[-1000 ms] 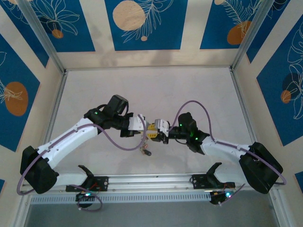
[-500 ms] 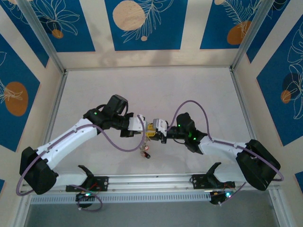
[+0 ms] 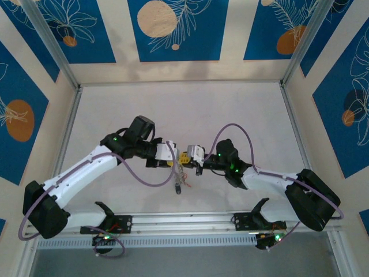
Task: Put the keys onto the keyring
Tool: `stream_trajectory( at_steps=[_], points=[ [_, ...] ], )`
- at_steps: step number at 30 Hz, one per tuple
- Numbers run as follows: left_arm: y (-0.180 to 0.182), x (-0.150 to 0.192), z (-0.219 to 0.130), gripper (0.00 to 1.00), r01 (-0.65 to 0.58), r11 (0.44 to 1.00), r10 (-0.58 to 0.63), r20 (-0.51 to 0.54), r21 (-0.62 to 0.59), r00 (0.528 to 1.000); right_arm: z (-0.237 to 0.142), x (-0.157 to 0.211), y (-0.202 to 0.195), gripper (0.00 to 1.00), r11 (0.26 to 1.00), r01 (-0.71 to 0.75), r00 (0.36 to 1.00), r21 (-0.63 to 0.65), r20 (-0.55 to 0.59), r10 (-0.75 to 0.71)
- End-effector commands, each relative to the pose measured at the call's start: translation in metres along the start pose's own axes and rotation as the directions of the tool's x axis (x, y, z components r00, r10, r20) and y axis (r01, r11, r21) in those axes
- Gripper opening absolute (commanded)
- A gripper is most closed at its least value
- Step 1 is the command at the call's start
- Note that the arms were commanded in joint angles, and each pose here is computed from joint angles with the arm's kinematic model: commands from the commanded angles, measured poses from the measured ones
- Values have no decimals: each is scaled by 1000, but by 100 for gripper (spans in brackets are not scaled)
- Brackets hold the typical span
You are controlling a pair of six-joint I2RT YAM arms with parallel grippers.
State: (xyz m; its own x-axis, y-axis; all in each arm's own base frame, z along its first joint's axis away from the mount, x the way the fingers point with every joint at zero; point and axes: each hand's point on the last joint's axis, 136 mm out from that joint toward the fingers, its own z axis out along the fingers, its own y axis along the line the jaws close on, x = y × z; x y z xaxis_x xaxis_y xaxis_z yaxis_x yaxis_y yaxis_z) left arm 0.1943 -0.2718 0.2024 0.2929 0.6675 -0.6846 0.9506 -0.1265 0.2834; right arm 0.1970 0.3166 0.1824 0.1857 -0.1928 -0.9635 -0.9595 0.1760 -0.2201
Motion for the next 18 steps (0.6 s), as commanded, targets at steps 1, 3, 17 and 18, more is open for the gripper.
stream_trajectory(
  at_steps=[1,3,17,18],
  points=[
    [-13,-9,-8,39,-41,999,41,74,9,996,-10,-25,-6,0,997,59,993,54,98,-64],
    [-16,-10,-7,40,-37,999,36,93,5,995,-13,-27,-5,0,997,56,991,53,116,-62],
    [-4,-19,-3,39,-19,996,35,191,-85,981,-19,-29,3,0,999,32,987,14,154,-33],
    [-4,-18,-2,37,-19,996,35,190,-87,981,-18,-29,3,0,999,31,987,11,154,-32]
  ],
)
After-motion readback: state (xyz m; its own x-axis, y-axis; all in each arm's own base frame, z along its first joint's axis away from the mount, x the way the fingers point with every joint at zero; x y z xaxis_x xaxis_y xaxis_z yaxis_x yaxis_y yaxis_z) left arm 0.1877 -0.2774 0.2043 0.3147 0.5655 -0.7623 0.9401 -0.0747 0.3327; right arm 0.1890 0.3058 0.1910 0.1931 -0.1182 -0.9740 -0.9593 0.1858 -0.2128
